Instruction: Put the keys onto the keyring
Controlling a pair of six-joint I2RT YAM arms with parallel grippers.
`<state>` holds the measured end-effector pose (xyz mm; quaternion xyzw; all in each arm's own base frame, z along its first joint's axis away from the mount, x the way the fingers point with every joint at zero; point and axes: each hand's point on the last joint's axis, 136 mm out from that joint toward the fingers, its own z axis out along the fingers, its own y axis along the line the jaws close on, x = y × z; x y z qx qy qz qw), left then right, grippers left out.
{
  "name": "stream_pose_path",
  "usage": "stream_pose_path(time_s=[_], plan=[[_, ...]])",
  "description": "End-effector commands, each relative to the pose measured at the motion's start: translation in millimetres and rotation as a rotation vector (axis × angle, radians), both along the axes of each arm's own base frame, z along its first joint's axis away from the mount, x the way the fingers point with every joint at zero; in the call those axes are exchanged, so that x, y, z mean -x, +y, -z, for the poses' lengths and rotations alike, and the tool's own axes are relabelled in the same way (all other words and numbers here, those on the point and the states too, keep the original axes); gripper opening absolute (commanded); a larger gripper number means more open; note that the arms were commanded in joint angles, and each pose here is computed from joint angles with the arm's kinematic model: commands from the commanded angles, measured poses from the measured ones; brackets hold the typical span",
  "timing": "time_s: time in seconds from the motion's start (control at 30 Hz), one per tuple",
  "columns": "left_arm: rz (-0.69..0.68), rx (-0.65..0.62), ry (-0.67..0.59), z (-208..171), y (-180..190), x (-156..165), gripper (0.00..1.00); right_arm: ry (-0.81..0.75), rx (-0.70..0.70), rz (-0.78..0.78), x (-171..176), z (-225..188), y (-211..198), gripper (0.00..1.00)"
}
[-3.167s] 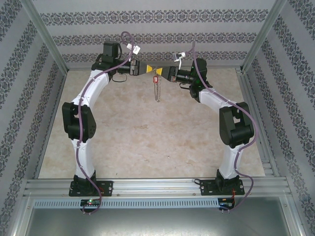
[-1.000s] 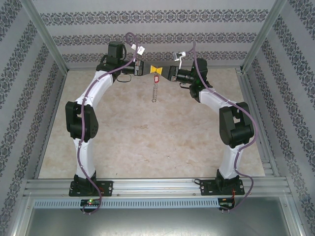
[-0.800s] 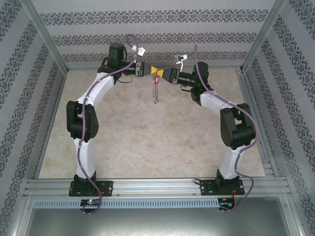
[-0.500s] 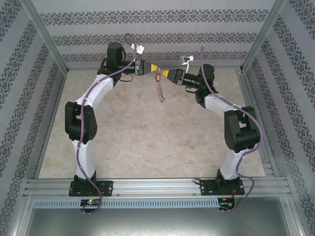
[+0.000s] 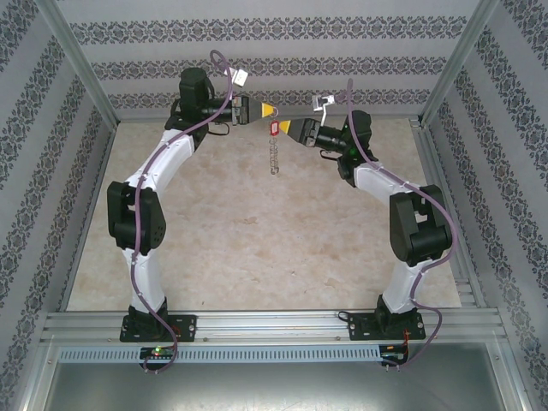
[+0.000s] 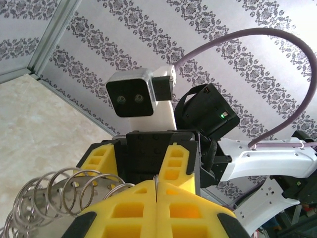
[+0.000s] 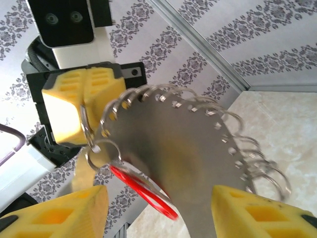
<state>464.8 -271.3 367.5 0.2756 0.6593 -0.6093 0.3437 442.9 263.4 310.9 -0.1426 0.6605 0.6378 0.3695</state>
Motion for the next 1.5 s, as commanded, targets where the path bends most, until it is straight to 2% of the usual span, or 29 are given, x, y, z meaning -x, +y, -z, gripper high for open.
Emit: stream_pose_path(time_s=[0.0,0.13,0.23,0.3,0.57,0.77,1.17,1.37,1.43,1.47], plan=[[0.046,0.031,-0.101,-31.5,-5.4,21.0,0.0,-0.1,-0.015,-0.029,4.3,-24.0,9.9,0.58],[0.044,0.036,-0.102,-33.6,-5.8,21.0,0.0,-0.101,-0.012,-0.057,7.1,-22.8,18.3,0.52],[0.039,0.038,-0.105,-35.0,-5.5,20.2,0.0,-0.093,-0.006,-0.064,10.5,-16.1,20.4,0.33],[0.032,0.04,-0.107,-36.3,-5.3,19.5,0.0,-0.086,-0.003,-0.065,13.3,-11.6,19.3,0.24],[0.0,0.056,-0.121,-42.5,-4.0,18.3,0.0,-0.076,0.008,-0.053,25.5,-2.8,17.1,0.22],[-0.021,0.077,-0.122,-44.8,-2.4,17.5,0.0,-0.089,0.0,-0.062,26.3,-10.3,23.6,0.0],[-0.065,0.132,-0.102,-42.7,-0.3,14.7,0.0,-0.081,-0.004,-0.144,29.2,-14.6,58.7,0.0],[-0.084,0.143,-0.092,-41.1,1.2,12.3,0.0,-0.057,0.003,-0.112,27.3,-6.5,48.8,0.01],[-0.093,0.146,-0.091,-40.8,1.5,11.9,0.0,-0.049,0.004,-0.095,27.9,-5.1,42.3,0.1],[-0.098,0.147,-0.087,-39.9,1.6,11.1,0.0,-0.042,0.007,-0.089,28.6,-2.7,38.9,0.18]])
